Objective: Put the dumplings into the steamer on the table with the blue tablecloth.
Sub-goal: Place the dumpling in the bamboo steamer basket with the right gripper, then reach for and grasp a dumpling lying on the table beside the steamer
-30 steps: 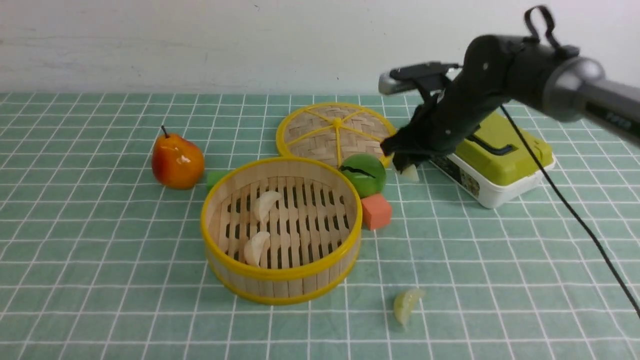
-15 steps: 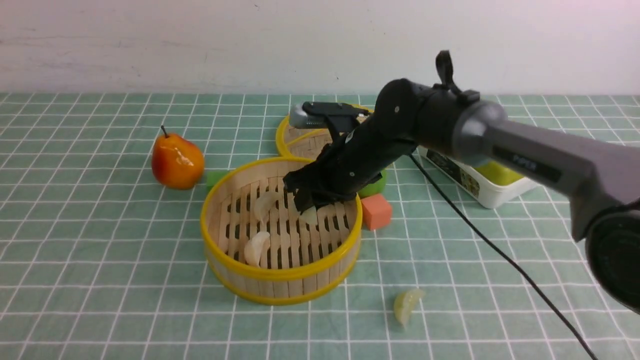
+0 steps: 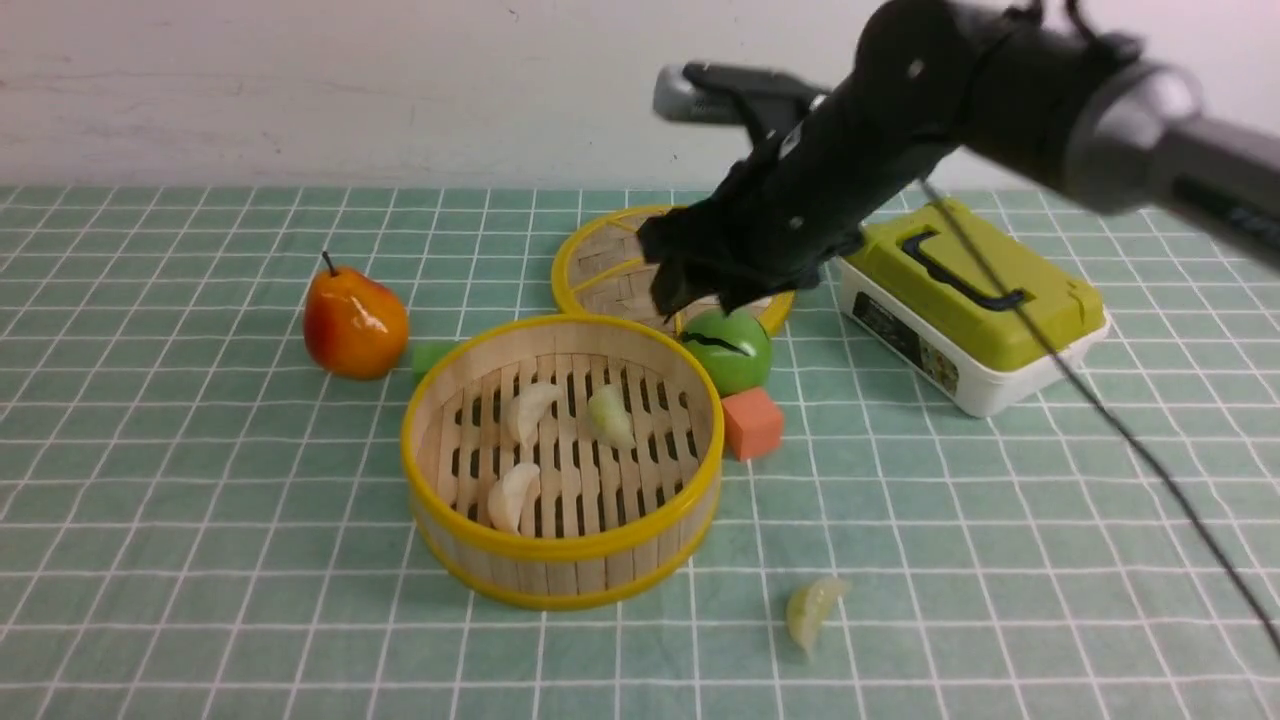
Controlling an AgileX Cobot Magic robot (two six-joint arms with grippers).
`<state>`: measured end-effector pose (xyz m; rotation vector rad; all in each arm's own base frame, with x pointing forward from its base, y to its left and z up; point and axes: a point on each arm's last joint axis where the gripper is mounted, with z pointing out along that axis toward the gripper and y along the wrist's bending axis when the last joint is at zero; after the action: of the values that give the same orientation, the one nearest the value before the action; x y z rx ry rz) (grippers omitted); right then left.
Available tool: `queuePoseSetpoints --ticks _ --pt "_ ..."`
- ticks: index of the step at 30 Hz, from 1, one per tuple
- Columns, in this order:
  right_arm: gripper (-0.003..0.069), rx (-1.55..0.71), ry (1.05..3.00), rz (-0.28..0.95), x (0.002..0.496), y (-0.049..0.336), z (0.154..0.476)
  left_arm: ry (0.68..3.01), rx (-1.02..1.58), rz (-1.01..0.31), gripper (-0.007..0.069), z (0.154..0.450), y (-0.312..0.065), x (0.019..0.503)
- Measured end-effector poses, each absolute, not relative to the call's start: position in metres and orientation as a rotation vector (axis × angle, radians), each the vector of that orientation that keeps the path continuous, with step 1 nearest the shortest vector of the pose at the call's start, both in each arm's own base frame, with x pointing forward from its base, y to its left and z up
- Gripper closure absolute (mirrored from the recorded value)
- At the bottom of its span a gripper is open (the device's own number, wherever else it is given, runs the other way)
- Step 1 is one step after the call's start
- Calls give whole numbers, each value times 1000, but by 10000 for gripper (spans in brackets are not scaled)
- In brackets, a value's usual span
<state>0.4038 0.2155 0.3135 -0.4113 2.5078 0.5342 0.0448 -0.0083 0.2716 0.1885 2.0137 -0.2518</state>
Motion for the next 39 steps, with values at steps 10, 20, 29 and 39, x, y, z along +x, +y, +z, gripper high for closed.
queuePoseSetpoints --ticks 10,20,29,39 --pt "258 -128 2820 330 331 167 221 2010 189 -253 638 271 -9 45" --pt "260 46 2776 495 311 171 176 2008 189 -254 638 271 -9 45" --pt "451 -98 2783 440 311 182 159 2009 189 -253 634 271 -9 45" --pt "452 -383 2595 552 310 197 253 2007 190 -248 629 272 -8 45"
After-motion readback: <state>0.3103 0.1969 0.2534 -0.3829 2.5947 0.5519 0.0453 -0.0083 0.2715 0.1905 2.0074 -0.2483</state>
